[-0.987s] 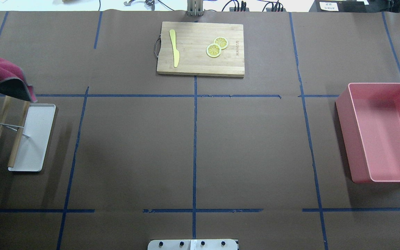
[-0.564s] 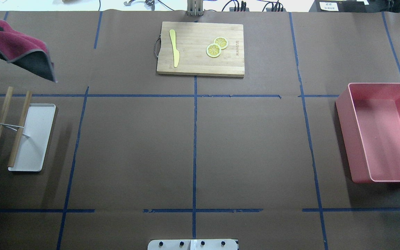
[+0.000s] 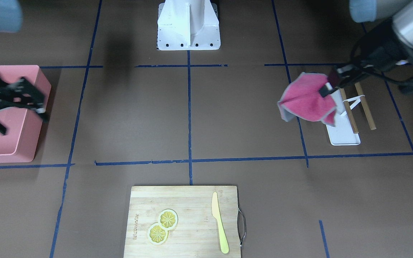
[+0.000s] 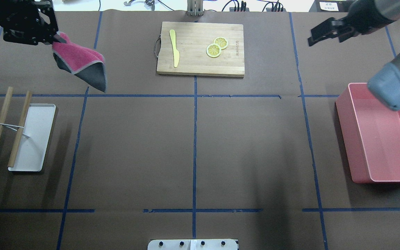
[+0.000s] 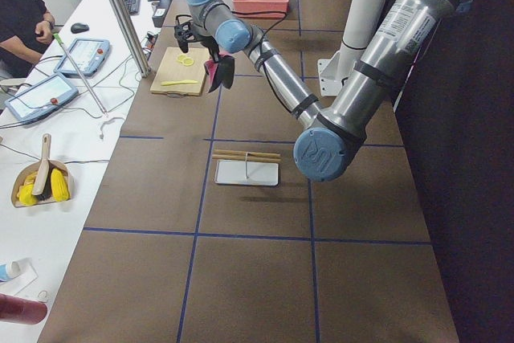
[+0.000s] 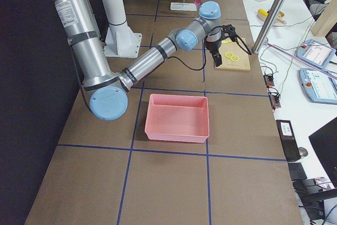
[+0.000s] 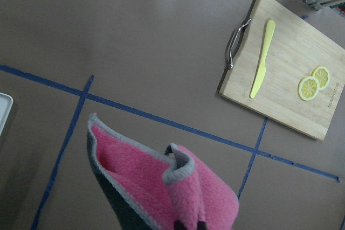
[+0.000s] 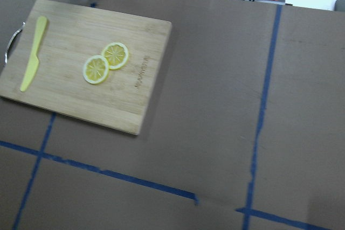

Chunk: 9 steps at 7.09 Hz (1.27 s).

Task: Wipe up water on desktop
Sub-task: 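Lift the cloth off the stand toward the table center while right arm approaches, then bring the cloth to the right gripper and grasp it with the right gripper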

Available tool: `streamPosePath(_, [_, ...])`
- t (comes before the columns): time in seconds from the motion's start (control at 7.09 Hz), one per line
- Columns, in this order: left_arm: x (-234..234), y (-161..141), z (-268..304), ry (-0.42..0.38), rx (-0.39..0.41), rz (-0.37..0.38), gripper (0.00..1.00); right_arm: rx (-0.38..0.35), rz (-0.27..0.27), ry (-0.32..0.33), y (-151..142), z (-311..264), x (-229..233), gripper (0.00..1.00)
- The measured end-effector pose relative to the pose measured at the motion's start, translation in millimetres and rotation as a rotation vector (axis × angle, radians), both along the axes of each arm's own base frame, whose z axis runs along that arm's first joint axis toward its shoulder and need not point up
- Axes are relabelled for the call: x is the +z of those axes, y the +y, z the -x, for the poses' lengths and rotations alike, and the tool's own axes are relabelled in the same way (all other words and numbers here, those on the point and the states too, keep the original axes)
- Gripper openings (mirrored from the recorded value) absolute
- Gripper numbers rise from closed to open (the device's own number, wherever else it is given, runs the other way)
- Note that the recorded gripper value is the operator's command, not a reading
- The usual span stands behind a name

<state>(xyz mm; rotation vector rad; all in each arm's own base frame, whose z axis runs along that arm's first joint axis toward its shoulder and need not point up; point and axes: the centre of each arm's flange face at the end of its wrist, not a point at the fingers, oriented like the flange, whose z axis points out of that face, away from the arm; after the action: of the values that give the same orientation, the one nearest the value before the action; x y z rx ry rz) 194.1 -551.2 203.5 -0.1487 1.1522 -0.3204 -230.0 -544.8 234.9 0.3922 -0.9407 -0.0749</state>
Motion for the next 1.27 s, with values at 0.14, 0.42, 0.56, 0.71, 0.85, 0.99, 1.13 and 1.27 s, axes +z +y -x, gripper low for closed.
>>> streamPosePath(0.14, [-19.2,9.7,-27.1,-0.003,0.009,-0.011,0.00,0.003,-0.047,-0.039,30.1,55.1,-35.9,1.00])
streamPosePath(0.42, [-38.6,27.8,-69.1,0.001,0.036,-0.054,0.00,-0.028,-0.192,-0.116,97.1,137.0,-75.8,1.00])
streamPosePath(0.56, [-41.4,32.7,-80.4,0.010,0.050,-0.069,0.00,-0.048,-0.242,-0.148,123.3,157.8,-87.8,1.00])
streamPosePath(0.71, [-43.3,38.4,-92.2,0.019,0.069,-0.083,0.00,-0.061,-0.279,-0.173,140.9,167.7,-96.6,1.00])
streamPosePath(0.85, [-46.1,46.1,-106.0,0.031,0.094,-0.096,0.00,-0.070,-0.318,-0.183,152.1,173.5,-102.0,1.00])
streamPosePath(0.99, [-49.5,52.2,-116.3,0.042,0.111,-0.105,0.00,-0.077,-0.364,-0.174,161.9,181.4,-104.6,1.00])
streamPosePath(1.13, [-54.8,58.0,-125.5,0.054,0.127,-0.116,0.00,-0.085,-0.408,-0.162,172.6,191.1,-106.0,1.00])
streamPosePath(1.27, [-62.1,64.3,-138.5,0.068,0.149,-0.131,0.00,-0.099,-0.441,-0.162,181.9,198.8,-107.7,1.00])
